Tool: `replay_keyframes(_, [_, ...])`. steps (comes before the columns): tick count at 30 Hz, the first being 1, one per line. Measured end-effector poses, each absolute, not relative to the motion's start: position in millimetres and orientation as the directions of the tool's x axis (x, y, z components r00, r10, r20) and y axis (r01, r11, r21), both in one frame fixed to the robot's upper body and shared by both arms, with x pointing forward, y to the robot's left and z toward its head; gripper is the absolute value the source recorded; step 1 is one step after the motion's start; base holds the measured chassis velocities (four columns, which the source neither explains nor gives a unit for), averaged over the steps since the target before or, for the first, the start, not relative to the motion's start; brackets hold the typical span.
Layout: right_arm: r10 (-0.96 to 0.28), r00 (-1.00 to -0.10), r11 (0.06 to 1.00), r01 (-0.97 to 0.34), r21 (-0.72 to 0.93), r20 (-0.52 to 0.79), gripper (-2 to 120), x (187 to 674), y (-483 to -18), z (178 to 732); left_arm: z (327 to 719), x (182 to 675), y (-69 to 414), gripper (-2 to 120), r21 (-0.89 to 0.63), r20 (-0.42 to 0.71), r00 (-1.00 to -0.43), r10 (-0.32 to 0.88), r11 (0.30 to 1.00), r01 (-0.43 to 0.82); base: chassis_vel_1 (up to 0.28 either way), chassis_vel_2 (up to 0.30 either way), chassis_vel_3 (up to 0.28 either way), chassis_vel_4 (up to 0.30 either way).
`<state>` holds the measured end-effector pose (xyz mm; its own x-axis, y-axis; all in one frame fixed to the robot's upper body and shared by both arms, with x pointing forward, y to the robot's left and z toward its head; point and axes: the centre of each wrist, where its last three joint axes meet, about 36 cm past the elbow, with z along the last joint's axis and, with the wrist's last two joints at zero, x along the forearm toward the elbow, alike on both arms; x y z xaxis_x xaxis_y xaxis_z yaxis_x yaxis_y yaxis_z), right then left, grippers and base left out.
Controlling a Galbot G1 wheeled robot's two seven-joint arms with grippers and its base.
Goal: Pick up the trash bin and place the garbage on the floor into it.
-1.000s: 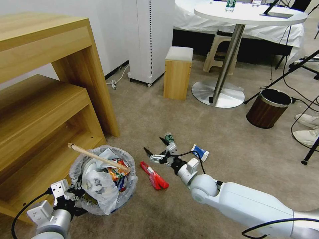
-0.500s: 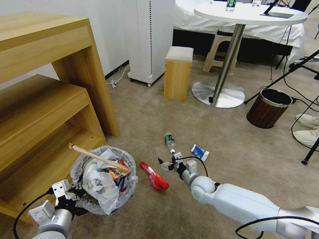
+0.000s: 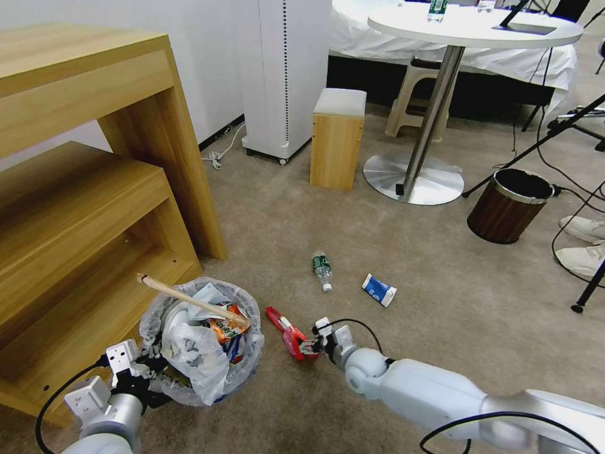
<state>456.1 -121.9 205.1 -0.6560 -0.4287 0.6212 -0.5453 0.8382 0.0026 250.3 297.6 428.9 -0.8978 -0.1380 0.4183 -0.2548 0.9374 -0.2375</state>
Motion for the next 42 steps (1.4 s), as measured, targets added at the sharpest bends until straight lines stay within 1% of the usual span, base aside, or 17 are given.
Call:
replay_keyframes(10, [-0.412,-0.649,0.825,-0.564,-0.041,0.639,99,453,-113,184,430,250,296,0,-0.242,0.415,-0.9,-0.134,0.937,-0.252,0.0,0.0,0.0,0.0])
replay_keyframes(14, [-0.402,-0.649,0.821,-0.568,-0.059,0.646,96,454,-115,179,432,249,294,0,-0.248,0.41,-0.903,-0.131,0.936,-0.248,0.0,0.0,0.0,0.0])
replay_keyframes(16, [-0.399,-0.658,0.814,-0.574,-0.084,0.639,88,453,-116,175,433,249,294,0,-0.25,0.407,-0.904,-0.129,0.937,-0.246,0.0,0.0,0.0,0.0])
replay_keyframes(18, [-0.401,-0.661,0.811,-0.578,-0.09,0.634,86,452,-116,173,433,248,293,0,-0.249,0.406,-0.905,-0.129,0.937,-0.246,0.0,0.0,0.0,0.0])
replay_keyframes(20, [-0.41,-0.67,0.803,-0.586,-0.102,0.619,76,453,-118,170,434,248,293,0,-0.251,0.402,-0.906,-0.129,0.937,-0.245,0.0,0.0,0.0,0.0])
replay_keyframes(22, [-0.416,-0.673,0.8,-0.591,-0.106,0.611,74,452,-120,169,434,248,293,0,-0.252,0.401,-0.907,-0.13,0.936,-0.245,0.0,0.0,0.0,0.0])
replay_keyframes(25, [-0.431,-0.68,0.788,-0.604,-0.121,0.593,57,451,-122,166,434,249,292,0,-0.256,0.397,-0.909,-0.127,0.936,-0.243,0.0,0.0,0.0,0.0])
replay_keyframes(26, [-0.431,-0.68,0.788,-0.604,-0.121,0.593,57,451,-122,166,434,249,292,0,-0.256,0.397,-0.909,-0.127,0.936,-0.243,0.0,0.0,0.0,0.0])
replay_keyframes(27, [-0.438,-0.678,0.781,-0.612,-0.124,0.59,50,450,-125,166,434,249,292,0,-0.257,0.396,-0.91,-0.127,0.935,-0.243,0.0,0.0,0.0,0.0])
replay_keyframes(29, [-0.445,-0.683,0.774,-0.619,-0.134,0.58,43,450,-127,165,434,249,292,0,-0.256,0.395,-0.91,-0.128,0.936,-0.242,0.0,0.0,0.0,0.0])
replay_keyframes(30, [-0.445,-0.683,0.774,-0.619,-0.134,0.58,43,450,-127,165,434,249,292,0,-0.256,0.395,-0.91,-0.128,0.936,-0.242,0.0,0.0,0.0,0.0])
replay_keyframes(33, [-0.46,-0.687,0.764,-0.629,-0.142,0.562,27,449,-135,165,435,251,294,0,-0.256,0.392,-0.911,-0.128,0.936,-0.242,0.0,0.0,0.0,0.0])
replay_keyframes(36, [-0.462,-0.688,0.764,-0.629,-0.143,0.56,24,449,-136,165,434,251,294,0,-0.256,0.392,-0.911,-0.129,0.936,-0.243,0.0,0.0,0.0,0.0])
replay_keyframes(37, [-0.472,-0.692,0.762,-0.631,-0.141,0.546,16,448,-142,167,433,251,296,0,-0.254,0.394,-0.91,-0.13,0.936,-0.244,0.0,0.0,0.0,0.0])
replay_keyframes(38, [-0.472,-0.692,0.762,-0.631,-0.141,0.546,16,448,-142,167,433,251,296,0,-0.254,0.394,-0.91,-0.13,0.936,-0.244,0.0,0.0,0.0,0.0])
replay_keyframes(41, [-0.487,-0.725,0.773,-0.617,-0.146,0.488,2,444,-171,184,428,254,300,0,-0.246,0.404,-0.904,-0.137,0.936,-0.252,0.0,0.0,0.0,0.0])
replay_keyframes(42, [-0.487,-0.725,0.773,-0.617,-0.146,0.488,2,444,-171,184,428,254,300,0,-0.246,0.404,-0.904,-0.137,0.936,-0.252,0.0,0.0,0.0,0.0])
